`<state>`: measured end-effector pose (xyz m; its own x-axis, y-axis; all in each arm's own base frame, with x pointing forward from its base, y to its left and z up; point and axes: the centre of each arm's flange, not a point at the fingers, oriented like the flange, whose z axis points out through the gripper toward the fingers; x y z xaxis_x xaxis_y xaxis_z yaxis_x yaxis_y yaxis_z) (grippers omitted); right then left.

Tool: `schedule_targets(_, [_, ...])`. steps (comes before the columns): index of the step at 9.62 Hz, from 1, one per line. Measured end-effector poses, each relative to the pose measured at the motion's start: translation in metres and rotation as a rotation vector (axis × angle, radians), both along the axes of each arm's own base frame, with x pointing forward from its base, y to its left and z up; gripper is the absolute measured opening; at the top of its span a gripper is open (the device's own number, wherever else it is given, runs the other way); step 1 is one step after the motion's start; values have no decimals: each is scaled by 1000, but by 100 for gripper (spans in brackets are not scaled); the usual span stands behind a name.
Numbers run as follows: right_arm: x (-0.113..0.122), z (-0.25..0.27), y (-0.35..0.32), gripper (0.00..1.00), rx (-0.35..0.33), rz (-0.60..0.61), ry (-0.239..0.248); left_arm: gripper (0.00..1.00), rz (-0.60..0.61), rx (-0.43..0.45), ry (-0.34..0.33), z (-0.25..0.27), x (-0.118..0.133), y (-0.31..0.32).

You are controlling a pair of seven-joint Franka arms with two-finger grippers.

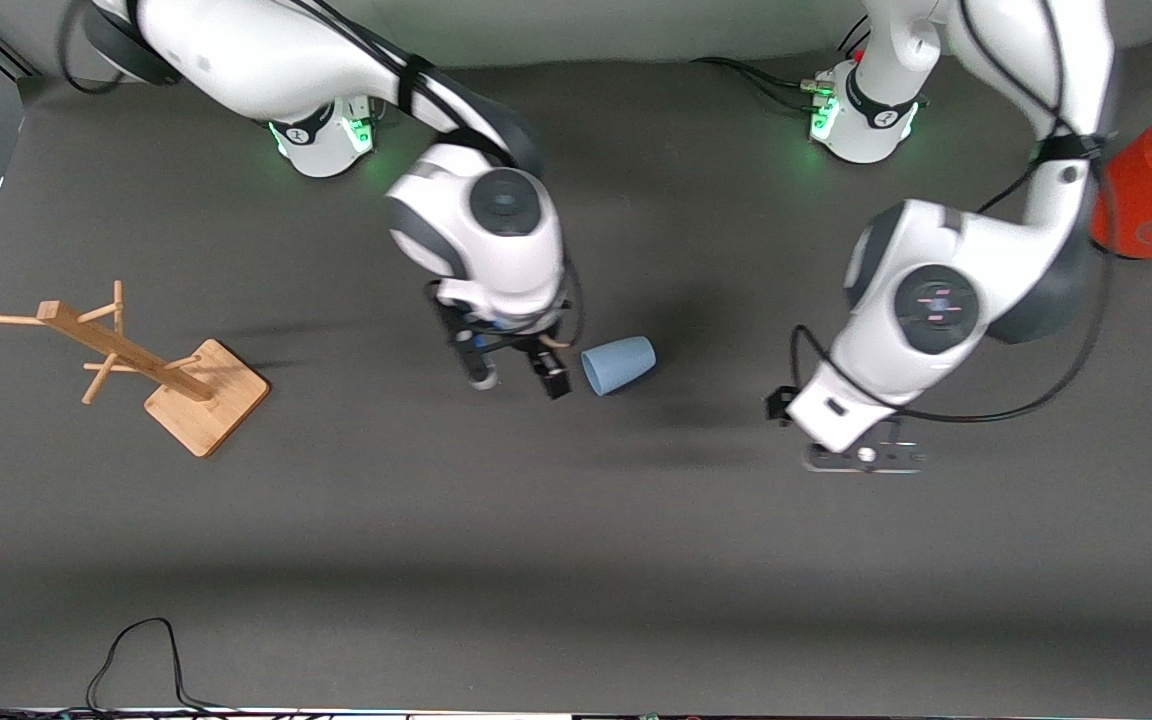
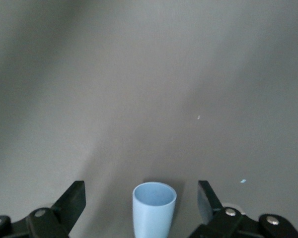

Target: Rotate and upright cup with both arms

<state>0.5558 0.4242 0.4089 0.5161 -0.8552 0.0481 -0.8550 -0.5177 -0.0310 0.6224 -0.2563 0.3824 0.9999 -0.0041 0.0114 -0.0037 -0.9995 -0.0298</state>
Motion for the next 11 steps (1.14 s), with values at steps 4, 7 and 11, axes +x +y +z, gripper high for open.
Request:
schedule_targets(4, [37, 107, -143, 100, 49, 252, 61, 100, 112, 41, -20, -44, -54, -144])
schedule_targets(7, [39, 171, -279, 100, 100, 442, 32, 100, 79, 267, -66, -81, -89, -234])
schedule_targets(11, [10, 216, -404, 100, 44, 760, -3, 100, -13, 394, -216, -132, -63, -258])
